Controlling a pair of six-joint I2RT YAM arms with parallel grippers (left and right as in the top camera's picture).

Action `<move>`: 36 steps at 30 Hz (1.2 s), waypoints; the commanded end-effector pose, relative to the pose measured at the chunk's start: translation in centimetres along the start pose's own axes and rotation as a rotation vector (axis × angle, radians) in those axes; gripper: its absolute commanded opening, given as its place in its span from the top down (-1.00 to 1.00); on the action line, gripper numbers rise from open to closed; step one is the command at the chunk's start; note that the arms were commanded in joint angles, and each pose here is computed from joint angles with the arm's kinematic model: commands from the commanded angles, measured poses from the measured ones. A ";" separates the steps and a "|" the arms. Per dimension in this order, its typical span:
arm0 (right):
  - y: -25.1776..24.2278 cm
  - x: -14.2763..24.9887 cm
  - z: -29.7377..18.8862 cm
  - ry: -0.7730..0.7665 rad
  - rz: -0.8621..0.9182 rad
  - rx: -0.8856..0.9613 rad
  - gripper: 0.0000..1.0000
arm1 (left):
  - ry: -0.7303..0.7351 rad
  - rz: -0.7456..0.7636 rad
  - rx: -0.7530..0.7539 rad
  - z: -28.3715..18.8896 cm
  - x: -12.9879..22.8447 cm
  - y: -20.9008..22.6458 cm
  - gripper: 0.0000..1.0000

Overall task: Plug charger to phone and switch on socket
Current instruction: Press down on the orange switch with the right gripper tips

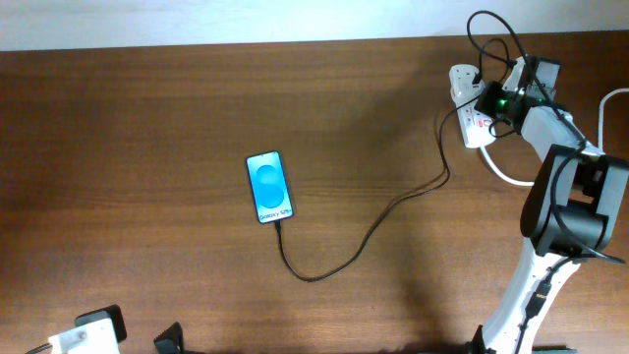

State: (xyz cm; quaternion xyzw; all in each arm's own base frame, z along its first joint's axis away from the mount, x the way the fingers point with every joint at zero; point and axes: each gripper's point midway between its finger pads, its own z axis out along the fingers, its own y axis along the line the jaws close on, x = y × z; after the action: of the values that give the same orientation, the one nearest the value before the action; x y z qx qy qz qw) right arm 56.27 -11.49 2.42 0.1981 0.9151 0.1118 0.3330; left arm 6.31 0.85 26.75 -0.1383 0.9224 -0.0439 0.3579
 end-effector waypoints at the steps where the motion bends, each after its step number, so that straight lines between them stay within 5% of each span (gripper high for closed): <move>1: 3.7 11.0 3.5 0.305 0.018 -0.138 0.92 | -0.011 -0.018 -0.019 -0.1 -0.1 0.3 -0.99; 36: 8.6 15.3 5.2 0.378 -0.151 -0.274 0.91 | -0.011 -0.018 -0.019 -0.1 -0.1 0.3 -0.99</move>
State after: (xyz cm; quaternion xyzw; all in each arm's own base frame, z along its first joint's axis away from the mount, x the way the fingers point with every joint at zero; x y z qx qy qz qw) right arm 56.06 -11.03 2.24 0.1564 0.9262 0.0983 0.3287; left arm 6.31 0.85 26.75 -0.1383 0.9224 -0.0439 0.3579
